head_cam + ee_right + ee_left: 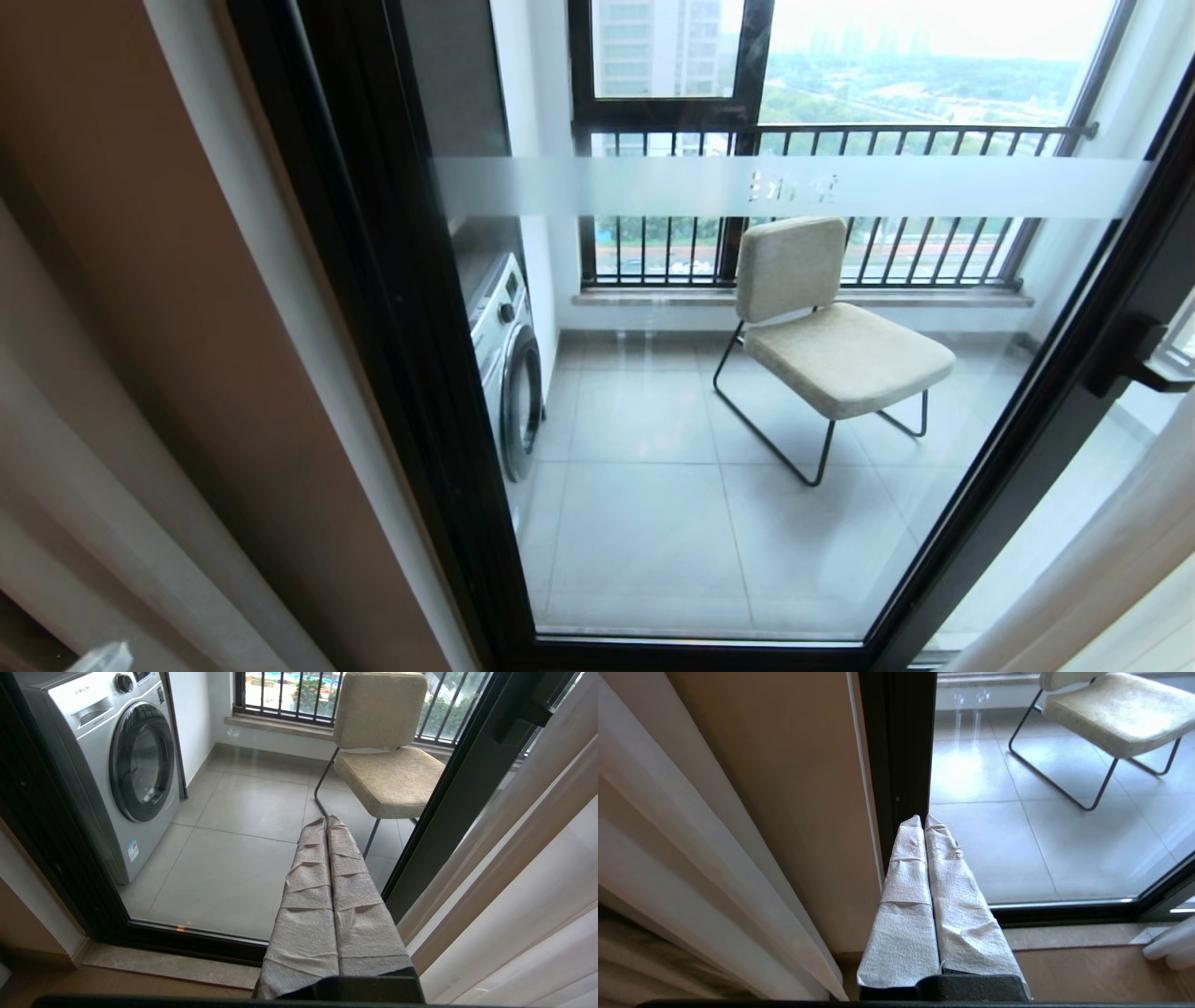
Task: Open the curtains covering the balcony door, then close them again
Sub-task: Pull the inner curtains open on both sides
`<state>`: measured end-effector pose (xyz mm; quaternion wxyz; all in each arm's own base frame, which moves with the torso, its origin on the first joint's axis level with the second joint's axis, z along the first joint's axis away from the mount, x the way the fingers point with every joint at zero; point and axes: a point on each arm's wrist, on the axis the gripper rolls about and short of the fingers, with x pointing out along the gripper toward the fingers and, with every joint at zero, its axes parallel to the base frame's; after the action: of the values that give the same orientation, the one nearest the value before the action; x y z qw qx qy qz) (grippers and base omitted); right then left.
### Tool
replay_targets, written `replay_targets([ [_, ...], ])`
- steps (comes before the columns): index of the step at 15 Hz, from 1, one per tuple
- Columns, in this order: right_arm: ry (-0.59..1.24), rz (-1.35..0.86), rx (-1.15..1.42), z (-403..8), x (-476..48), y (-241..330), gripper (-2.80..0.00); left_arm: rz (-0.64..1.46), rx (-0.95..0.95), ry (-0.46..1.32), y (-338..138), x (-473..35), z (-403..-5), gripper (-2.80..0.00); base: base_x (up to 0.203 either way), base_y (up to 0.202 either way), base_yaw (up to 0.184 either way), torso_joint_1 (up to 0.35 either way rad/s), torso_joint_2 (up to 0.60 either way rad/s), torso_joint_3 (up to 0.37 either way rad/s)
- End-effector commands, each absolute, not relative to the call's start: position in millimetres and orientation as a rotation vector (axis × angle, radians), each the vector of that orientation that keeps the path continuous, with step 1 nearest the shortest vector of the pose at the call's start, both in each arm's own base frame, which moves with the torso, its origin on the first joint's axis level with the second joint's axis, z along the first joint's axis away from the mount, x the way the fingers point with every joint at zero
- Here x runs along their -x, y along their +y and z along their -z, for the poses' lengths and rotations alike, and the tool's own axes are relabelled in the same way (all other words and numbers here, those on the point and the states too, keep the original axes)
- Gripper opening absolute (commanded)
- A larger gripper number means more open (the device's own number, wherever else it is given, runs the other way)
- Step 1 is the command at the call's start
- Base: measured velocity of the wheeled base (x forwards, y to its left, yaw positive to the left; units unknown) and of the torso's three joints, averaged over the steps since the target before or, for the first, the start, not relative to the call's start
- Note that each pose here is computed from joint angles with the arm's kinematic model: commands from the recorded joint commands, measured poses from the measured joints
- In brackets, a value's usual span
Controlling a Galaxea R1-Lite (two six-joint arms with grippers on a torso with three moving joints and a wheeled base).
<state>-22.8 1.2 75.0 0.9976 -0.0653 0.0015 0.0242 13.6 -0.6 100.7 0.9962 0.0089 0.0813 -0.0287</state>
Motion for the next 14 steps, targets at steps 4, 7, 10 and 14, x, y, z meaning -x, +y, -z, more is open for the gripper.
replay_targets([
  [4, 0.003, -0.049, 0.132, -74.9, 22.8, 1.2, -2.8, 0.008, -0.034, 0.048, 0.0, 18.2, -77.9, -2.8, 0.0, 0.0, 0.0, 0.0, 0.0, 0.0],
  [7, 0.003, -0.049, 0.132, -74.9, 22.8, 1.2, -2.8, -0.017, -0.029, 0.0, 0.2, 22.7, -75.7, -2.8, 0.0, 0.0, 0.0, 0.0, 0.0, 0.0],
  [10, 0.001, -0.049, 0.132, -75.3, 22.9, 1.2, -2.8, -0.017, -0.026, 0.0, 0.2, 22.7, -75.7, -2.8, 0.0, 0.0, 0.0, 0.0, 0.0, 0.0],
  [14, 0.002, -0.049, 0.132, -75.0, 22.9, 1.2, -2.8, -0.015, -0.026, 0.0, 0.3, 22.7, -75.7, -2.8, 0.0, 0.0, 0.0, 0.0, 0.0, 0.0],
])
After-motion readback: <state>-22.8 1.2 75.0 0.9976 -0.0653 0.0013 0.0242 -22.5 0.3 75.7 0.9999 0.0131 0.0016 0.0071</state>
